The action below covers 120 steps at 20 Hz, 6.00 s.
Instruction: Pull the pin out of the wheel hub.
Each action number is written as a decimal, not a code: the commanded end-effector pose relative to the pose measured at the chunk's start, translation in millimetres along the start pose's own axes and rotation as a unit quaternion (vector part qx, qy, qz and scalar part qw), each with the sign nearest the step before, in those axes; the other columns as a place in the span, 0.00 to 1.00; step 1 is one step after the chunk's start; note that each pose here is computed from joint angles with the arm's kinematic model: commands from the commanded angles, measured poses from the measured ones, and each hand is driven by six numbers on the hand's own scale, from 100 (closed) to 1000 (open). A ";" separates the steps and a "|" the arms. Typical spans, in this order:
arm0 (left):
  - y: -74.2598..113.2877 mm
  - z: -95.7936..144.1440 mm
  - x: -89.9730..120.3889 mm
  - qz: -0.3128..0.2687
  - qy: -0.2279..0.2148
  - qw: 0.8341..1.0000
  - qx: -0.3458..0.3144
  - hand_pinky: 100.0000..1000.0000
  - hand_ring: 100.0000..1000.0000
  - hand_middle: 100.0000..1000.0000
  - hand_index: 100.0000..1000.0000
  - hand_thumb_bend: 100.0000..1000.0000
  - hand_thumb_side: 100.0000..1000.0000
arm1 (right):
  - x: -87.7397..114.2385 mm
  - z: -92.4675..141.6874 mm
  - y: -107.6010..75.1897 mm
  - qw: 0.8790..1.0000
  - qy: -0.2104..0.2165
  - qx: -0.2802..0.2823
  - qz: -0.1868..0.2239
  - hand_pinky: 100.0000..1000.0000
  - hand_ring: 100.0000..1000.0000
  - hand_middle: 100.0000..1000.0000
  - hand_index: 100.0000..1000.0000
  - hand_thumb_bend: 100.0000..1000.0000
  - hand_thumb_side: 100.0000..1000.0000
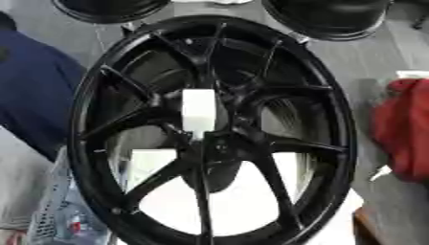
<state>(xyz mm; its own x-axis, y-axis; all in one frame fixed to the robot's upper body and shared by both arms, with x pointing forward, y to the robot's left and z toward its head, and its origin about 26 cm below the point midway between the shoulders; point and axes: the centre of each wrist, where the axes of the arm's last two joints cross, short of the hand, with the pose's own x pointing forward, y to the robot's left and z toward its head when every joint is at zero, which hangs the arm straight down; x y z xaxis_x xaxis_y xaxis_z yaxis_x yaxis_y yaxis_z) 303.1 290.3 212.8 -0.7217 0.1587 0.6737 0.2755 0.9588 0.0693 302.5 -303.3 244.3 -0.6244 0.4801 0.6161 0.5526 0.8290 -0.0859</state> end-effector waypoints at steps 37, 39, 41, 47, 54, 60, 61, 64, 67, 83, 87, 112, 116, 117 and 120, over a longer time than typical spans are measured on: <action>-20.7 -126.0 146.0 -0.478 -0.138 0.662 -0.561 0.79 0.72 0.71 0.83 0.00 0.67 | 2.2 0.5 -9.6 0.999 -0.005 0.034 0.034 0.77 0.69 0.63 0.83 0.00 0.48; -29.0 -130.1 147.6 -0.488 -0.133 0.633 -0.586 0.79 0.73 0.72 0.83 0.00 0.70 | 2.1 0.9 -9.3 0.999 -0.004 0.035 0.033 0.77 0.69 0.62 0.83 0.00 0.48; -37.3 -133.6 148.3 -0.497 -0.123 0.603 -0.611 0.80 0.73 0.71 0.83 0.00 0.72 | 2.1 1.0 -9.1 0.999 -0.003 0.037 0.033 0.77 0.69 0.62 0.83 0.00 0.48; -61.5 -138.3 141.7 -0.509 -0.100 0.553 -0.652 0.80 0.74 0.72 0.84 0.00 0.78 | 2.5 1.4 -7.5 0.999 -0.002 0.042 0.030 0.77 0.69 0.62 0.83 0.00 0.48; -81.1 -140.1 130.3 -0.501 -0.101 0.542 -0.667 0.80 0.73 0.72 0.84 0.00 0.78 | 2.6 2.3 -5.8 0.999 0.000 0.044 0.025 0.77 0.69 0.62 0.83 0.00 0.48; -79.1 -150.5 116.5 -0.487 -0.051 0.573 -0.657 0.81 0.74 0.72 0.86 0.05 0.82 | 1.9 3.8 -4.9 0.999 0.003 0.045 0.021 0.77 0.69 0.62 0.83 0.00 0.48; -78.7 -152.5 114.6 -0.485 -0.036 0.582 -0.651 0.82 0.75 0.73 0.87 0.06 0.82 | 1.8 4.0 -4.9 0.999 0.003 0.045 0.020 0.77 0.69 0.62 0.83 0.00 0.48; -81.1 -156.9 109.2 -0.478 0.006 0.607 -0.634 0.86 0.79 0.73 0.89 0.12 0.84 | 1.2 4.8 -4.8 0.999 0.005 0.044 0.019 0.77 0.69 0.62 0.83 0.00 0.48; -86.4 -159.8 105.7 -0.485 0.038 0.621 -0.614 0.87 0.80 0.74 0.89 0.21 0.86 | 0.9 5.6 -4.2 0.999 0.007 0.043 0.016 0.77 0.68 0.62 0.83 0.00 0.48; -110.7 -166.2 89.5 -0.497 0.101 0.618 -0.600 0.94 0.85 0.76 0.92 0.54 0.81 | 0.1 8.2 -1.5 0.999 0.013 0.037 0.001 0.77 0.68 0.61 0.83 0.00 0.48; -112.1 -170.4 82.6 -0.516 0.125 0.618 -0.579 0.93 0.84 0.75 0.91 0.51 0.79 | 0.2 8.5 -0.8 0.999 0.013 0.037 -0.002 0.77 0.67 0.61 0.83 0.00 0.49; -110.5 -162.6 30.8 -0.536 0.188 0.586 -0.578 0.92 0.85 0.75 0.89 0.59 0.76 | 1.3 9.1 3.4 0.999 0.014 0.032 -0.021 0.77 0.67 0.61 0.83 0.00 0.49; -112.1 -161.0 28.8 -0.538 0.186 0.582 -0.580 0.91 0.84 0.74 0.88 0.57 0.76 | 1.3 9.2 3.6 0.999 0.015 0.031 -0.023 0.77 0.67 0.61 0.83 0.00 0.49; -112.8 -160.9 29.3 -0.537 0.185 0.583 -0.581 0.90 0.84 0.74 0.88 0.56 0.76 | 1.3 9.4 3.9 0.999 0.015 0.031 -0.025 0.77 0.67 0.61 0.83 0.00 0.49; -116.8 -161.9 32.3 -0.535 0.175 0.584 -0.584 0.90 0.82 0.72 0.87 0.54 0.76 | 1.0 10.1 4.4 0.999 0.018 0.027 -0.028 0.77 0.67 0.61 0.83 0.00 0.49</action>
<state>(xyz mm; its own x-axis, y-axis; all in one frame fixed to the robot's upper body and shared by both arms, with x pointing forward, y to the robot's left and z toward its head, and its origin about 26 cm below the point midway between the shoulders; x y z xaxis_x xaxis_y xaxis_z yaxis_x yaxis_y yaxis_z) 355.5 146.6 336.6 -0.7522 -0.6517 -0.0973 0.2100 -0.3771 0.9020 301.6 -297.2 229.1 -0.6094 0.4276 0.6677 0.4914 0.8646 -0.1052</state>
